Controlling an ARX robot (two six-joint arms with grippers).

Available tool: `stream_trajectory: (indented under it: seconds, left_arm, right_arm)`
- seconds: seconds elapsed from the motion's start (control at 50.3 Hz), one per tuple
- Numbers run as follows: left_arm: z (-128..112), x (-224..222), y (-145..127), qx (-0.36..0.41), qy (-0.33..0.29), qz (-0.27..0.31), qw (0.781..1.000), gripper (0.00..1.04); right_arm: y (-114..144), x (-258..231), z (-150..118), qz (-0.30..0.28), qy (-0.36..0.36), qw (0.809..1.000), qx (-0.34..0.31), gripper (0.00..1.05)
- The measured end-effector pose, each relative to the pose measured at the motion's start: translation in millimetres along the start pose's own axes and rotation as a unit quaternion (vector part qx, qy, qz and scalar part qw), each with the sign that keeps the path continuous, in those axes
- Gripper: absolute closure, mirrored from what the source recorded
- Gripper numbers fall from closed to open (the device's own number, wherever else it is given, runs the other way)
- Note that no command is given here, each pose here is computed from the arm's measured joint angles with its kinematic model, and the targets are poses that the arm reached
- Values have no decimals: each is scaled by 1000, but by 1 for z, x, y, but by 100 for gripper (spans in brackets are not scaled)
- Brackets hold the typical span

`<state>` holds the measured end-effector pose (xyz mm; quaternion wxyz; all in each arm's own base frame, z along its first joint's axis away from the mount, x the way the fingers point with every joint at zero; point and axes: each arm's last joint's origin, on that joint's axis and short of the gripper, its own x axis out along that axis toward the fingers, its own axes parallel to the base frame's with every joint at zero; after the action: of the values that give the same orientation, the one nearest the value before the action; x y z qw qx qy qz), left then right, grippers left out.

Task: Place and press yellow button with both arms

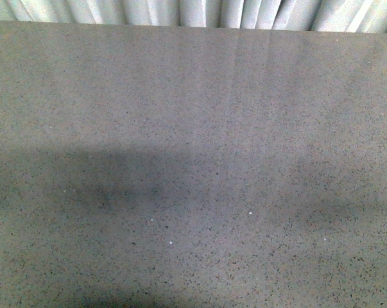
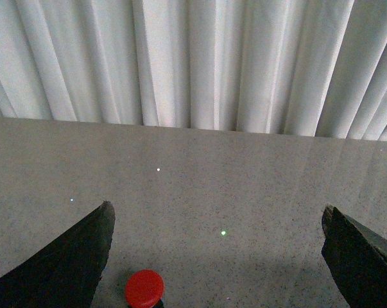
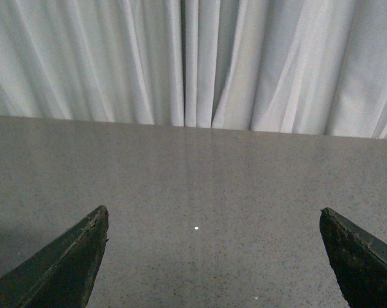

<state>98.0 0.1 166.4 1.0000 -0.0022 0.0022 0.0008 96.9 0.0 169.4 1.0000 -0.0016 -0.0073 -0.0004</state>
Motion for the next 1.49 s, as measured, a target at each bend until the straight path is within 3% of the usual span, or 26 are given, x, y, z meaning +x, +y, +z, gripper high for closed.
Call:
stream_trajectory:
  seconds: [0.696,0.736,0.796,0.816,0.975,1.094,1.492]
  left_arm:
    - [0,0,0,0,0,0,1000,9]
    - [-1,0,0,-10,46,-27,999,9]
    - [5,4,2,-40,185,-62,980,9]
    - [6,8,4,-45,201,-61,977,9]
    - [12,49,29,-60,214,13,975,9]
    - [-2,74,53,-67,225,72,969,9]
    - [-37,86,96,-90,266,149,948,9]
  right_arm:
    - [0,0,0,0,0,1000,0,9]
    - [0,0,0,0,0,1000,0,9]
    - [0,0,0,1,0,1000,0,9]
    - [0,0,0,1,0,1000,0,9]
    - [0,0,0,0,0,1000,0,9]
    - [0,0,0,0,0,1000,0,9]
    - [0,0,0,0,0,1000,0,9]
